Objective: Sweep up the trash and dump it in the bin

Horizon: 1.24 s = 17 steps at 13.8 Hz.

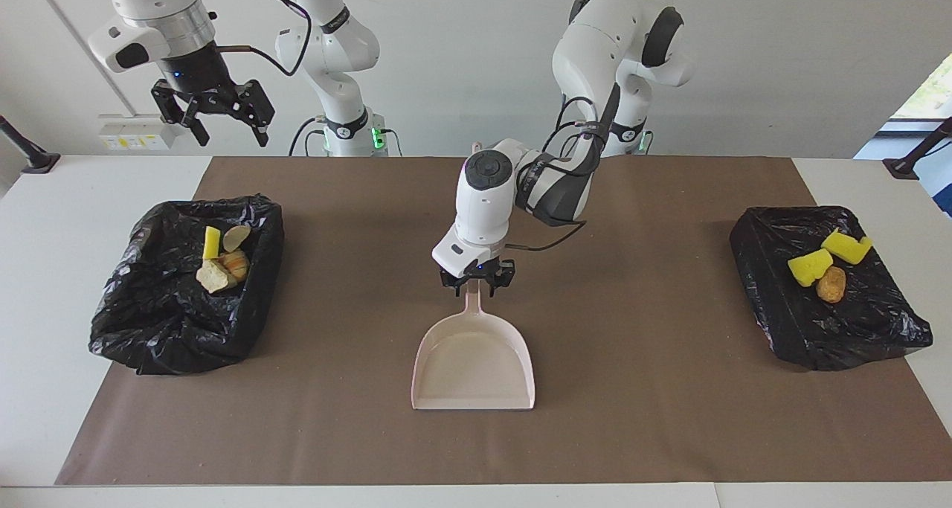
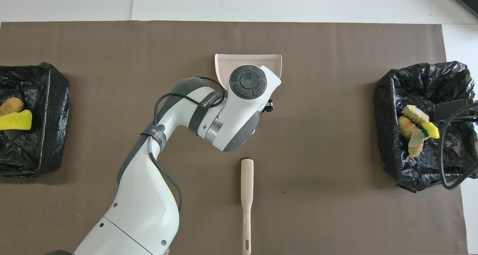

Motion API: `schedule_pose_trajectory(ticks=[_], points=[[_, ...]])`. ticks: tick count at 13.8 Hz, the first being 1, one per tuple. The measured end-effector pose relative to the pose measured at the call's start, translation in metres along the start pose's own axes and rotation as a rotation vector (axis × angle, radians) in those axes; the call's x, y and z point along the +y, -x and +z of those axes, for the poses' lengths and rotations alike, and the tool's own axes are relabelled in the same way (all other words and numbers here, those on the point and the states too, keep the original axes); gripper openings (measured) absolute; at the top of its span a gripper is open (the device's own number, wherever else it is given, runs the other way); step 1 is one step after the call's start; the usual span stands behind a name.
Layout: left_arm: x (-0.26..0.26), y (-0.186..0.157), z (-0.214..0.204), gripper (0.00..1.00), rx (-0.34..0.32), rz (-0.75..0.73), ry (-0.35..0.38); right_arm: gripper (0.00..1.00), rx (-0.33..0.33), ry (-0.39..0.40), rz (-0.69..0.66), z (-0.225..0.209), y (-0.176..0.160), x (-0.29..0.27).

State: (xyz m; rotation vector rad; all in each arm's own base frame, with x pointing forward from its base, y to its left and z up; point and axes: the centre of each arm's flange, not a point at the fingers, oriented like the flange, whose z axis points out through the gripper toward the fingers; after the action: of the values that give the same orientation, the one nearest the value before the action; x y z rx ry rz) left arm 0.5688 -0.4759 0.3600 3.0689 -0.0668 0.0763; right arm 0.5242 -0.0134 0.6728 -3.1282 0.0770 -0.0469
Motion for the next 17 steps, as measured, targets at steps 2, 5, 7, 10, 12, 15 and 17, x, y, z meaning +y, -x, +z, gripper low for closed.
schedule_pose_trajectory(ticks=[2, 5, 7, 10, 12, 15, 17], points=[[-0.006, -0.007, -0.020, 1.00, 0.028, 0.006, 0.009, 1.00, 0.000, 0.000, -0.002, 0.000, 0.000, -0.001], [-0.035, -0.017, -0.072, 1.00, 0.071, 0.062, 0.017, 1.00, 0.000, 0.000, -0.003, 0.000, 0.000, -0.002], [-0.072, -0.022, -0.103, 1.00, 0.071, 0.110, 0.002, 1.00, 0.000, 0.000, -0.004, 0.000, 0.000, -0.002], [-0.134, -0.031, -0.149, 1.00, 0.072, 0.155, -0.017, 1.00, 0.000, 0.000, -0.004, 0.000, 0.000, -0.002], [-0.184, -0.034, -0.189, 1.00, 0.072, 0.212, -0.029, 1.00, 0.001, 0.000, -0.004, 0.000, 0.000, -0.002], [-0.260, -0.031, -0.247, 1.00, 0.075, 0.283, -0.044, 1.00, 0.001, 0.000, -0.004, 0.000, 0.000, -0.002], [-0.300, -0.025, -0.276, 1.00, 0.085, 0.318, -0.052, 1.00, 0.001, 0.000, -0.005, -0.001, 0.000, -0.003]])
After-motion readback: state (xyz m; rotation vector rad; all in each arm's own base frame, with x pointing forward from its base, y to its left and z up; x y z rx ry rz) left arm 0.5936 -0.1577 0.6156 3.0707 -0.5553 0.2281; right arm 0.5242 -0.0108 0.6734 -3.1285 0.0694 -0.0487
